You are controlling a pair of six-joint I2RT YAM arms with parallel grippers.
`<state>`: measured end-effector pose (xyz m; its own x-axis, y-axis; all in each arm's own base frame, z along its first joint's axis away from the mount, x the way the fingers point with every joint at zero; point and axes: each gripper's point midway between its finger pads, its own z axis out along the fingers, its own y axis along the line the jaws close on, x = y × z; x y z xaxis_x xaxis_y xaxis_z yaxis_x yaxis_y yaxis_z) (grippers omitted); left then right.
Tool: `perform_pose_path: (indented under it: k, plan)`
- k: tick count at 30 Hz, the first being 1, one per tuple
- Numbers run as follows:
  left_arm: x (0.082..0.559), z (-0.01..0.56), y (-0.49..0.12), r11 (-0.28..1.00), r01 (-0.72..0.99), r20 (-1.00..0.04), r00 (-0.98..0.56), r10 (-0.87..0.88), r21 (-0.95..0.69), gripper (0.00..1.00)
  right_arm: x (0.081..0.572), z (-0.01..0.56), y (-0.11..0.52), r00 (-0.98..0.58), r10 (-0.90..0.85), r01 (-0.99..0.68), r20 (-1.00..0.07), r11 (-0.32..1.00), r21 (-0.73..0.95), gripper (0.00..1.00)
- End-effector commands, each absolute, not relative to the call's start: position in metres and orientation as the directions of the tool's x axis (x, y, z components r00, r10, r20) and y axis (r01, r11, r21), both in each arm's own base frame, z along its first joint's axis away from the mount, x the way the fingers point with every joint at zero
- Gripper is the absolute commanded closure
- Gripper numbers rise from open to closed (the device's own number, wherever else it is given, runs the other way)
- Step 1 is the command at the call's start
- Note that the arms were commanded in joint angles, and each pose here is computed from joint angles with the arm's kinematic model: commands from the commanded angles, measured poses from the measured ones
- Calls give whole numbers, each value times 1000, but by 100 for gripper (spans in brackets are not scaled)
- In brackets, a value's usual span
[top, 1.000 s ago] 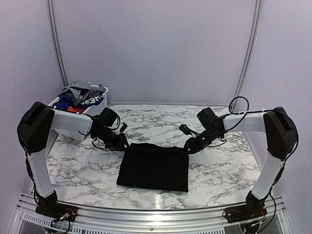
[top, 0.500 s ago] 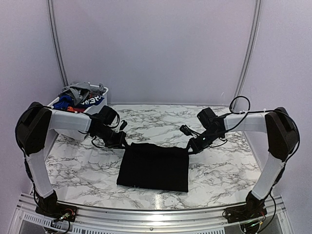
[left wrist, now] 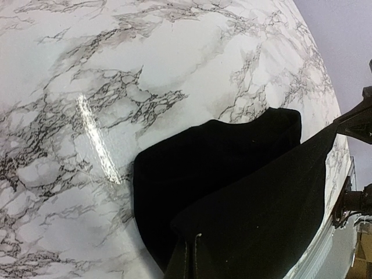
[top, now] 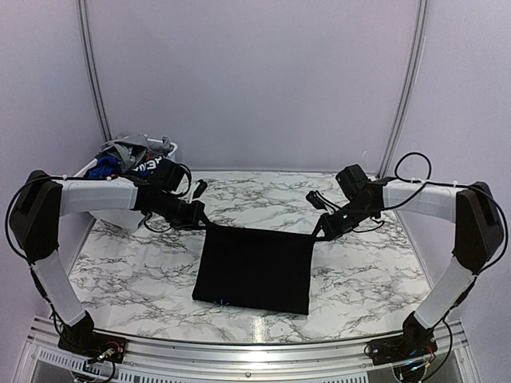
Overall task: Fold and stack the mixed laundry pile
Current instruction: Adjust the square-folded T-shirt at the center of the board.
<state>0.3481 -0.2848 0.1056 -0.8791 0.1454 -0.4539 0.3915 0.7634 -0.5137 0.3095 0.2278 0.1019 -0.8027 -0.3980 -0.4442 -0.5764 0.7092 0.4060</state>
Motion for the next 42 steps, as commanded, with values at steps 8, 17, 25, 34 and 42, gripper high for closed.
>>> perform_pose_path:
  k: [8,17,25,34,42]
  plan:
    - [385,54,-292,820,333,-403,-905,139,-465,100,362,58,218,-851,-335,-491,-405,780,387,100]
    - [399,40,-299,827,318,-392,-911,130,-464,100,388,46,206,-872,-286,-428,-397,840,335,100]
    - [407,52,-288,860,302,-441,-892,102,-411,58,419,61,194,-850,-287,-420,-441,875,241,85]
    - [402,189,-269,826,361,-701,-711,-56,-432,1,414,177,222,-772,-190,-489,-606,787,376,33]
    - [311,182,-317,595,481,-548,-832,80,-644,1,291,178,314,-852,-218,-515,-476,507,691,32]
